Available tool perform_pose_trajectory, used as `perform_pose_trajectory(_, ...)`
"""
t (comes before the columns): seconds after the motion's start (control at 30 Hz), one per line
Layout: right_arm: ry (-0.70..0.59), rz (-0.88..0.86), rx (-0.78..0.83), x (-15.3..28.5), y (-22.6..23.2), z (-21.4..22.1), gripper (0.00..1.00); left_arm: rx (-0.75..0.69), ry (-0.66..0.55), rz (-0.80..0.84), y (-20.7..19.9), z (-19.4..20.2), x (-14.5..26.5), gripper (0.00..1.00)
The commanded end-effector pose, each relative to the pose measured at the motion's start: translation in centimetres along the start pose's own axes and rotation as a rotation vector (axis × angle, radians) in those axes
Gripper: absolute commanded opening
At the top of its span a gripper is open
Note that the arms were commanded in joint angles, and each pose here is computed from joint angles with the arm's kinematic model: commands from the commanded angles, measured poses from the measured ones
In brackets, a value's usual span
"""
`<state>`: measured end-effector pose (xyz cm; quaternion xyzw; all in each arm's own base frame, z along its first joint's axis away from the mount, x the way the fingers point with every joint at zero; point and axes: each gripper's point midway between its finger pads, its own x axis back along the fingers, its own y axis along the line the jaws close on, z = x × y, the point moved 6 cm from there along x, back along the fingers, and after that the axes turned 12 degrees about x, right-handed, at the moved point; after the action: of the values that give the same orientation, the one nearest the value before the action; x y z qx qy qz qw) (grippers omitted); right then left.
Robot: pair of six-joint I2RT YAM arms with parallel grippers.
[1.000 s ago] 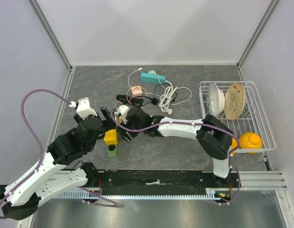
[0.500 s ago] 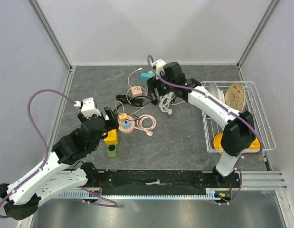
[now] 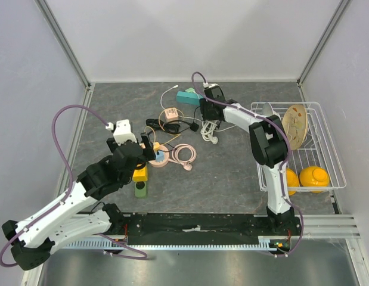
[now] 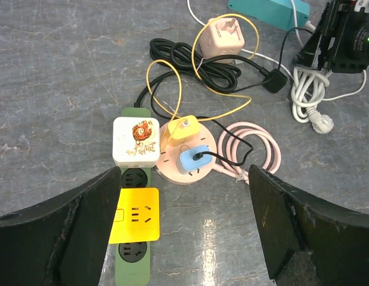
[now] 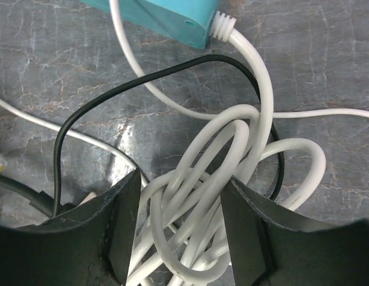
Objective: Insert the plug
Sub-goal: Move the socket to the center of the board.
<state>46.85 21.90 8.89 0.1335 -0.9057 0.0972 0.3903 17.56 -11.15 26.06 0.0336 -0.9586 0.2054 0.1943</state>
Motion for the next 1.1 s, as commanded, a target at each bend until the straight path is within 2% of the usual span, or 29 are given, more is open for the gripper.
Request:
perform_pose_trajectory(0.0,-0.069,0.03,-0.085,-0.2,0.2,-1.8,0.6,0.022,-0.037,0.024,-0.8,-0.7,-0.3,0.92)
perform_pose_trajectory(0.03,-0.067,0.031,-0.087,0.1,0.1,-1.7,0.56,0.021,-0.035,0.02,-0.7,-0.6,-0.4,0.93)
perform_pose_trajectory(0.1,-0.059,0.028,-0.08,0.5,-0.1,-0.9,0.38,0.022,-0.03,0.023,-0.9,-0.5,-0.4,0.92)
perform_pose_trajectory(0.13,-0.091,0.025,-0.08,1.9,-0.4,-1.9,0.3,0.025,-0.028,0.024,-0.9,-0.5,-0.4,0.92)
perform_pose_trajectory(0.17,-0.104,0.015,-0.057,2.7,-0.4,-2.4,0.16,0.025,-0.026,0.026,-0.9,-0.4,-0.4,0.92)
perform_pose_trajectory(0.2,-0.123,0.006,-0.047,3.6,-0.5,-3.0,0.1,0.031,-0.027,0.03,-1.0,-0.5,-0.4,0.92)
perform_pose_trajectory(0.23,-0.176,0.001,-0.041,5.7,-0.8,-4.7,0.0,0.033,-0.025,0.03,-1.0,-0.4,-0.5,0.92)
perform_pose_trajectory(0.4,-0.32,-0.032,0.01,14.1,-1.7,-8.9,0.0,0.04,-0.013,0.055,-1.6,-0.1,-0.7,0.92)
perform_pose_trajectory(0.53,-0.321,-0.098,0.02,18.2,-1.5,-6.8,0.0,0.048,0.011,0.088,-2.4,0.3,-0.9,0.91)
perform_pose_trajectory(0.57,-0.265,-0.115,0.025,17.7,-1.3,-4.2,0.0,0.048,0.015,0.091,-2.5,0.4,-1.0,0.91)
perform_pose_trajectory(0.63,-0.285,-0.169,0.004,20.6,-1.0,-2.5,0.0,0.047,0.02,0.099,-2.8,0.6,-1.2,0.91)
perform_pose_trajectory(0.67,-0.229,-0.193,0.003,20.3,-0.7,0.4,0.0,0.05,0.017,0.106,-3.0,0.5,-1.3,0.91)
perform_pose_trajectory(0.73,-0.256,-0.253,-0.021,23.1,-0.1,2.3,0.0,0.04,0.024,0.115,-3.4,0.7,-1.6,0.91)
perform_pose_trajectory(0.77,-0.197,-0.274,-0.019,22.8,0.5,5.3,0.0,0.044,0.019,0.124,-3.7,0.5,-1.7,0.91)
perform_pose_trajectory(0.8,-0.233,-0.298,-0.026,24.6,0.8,6.0,0.0,0.037,0.019,0.126,-3.9,0.5,-1.8,0.91)
perform_pose_trajectory(0.87,-0.163,-0.354,-0.05,24.7,2.2,10.1,0.0,0.028,0.023,0.128,-4.5,0.6,-2.2,0.91)
perform_pose_trajectory(0.93,-0.161,-0.397,-0.063,25.8,2.9,12.1,0.0,0.035,0.02,0.147,-5.3,0.3,-2.5,0.91)
perform_pose_trajectory(0.97,-0.107,-0.424,-0.075,25.6,3.9,14.3,0.0,0.026,0.029,0.148,-5.7,0.6,-2.8,0.91)
perform_pose_trajectory(1.07,-0.047,-0.469,-0.053,25.8,5.6,17.8,0.0,0.024,0.043,0.171,-7.0,0.6,-3.3,0.91)
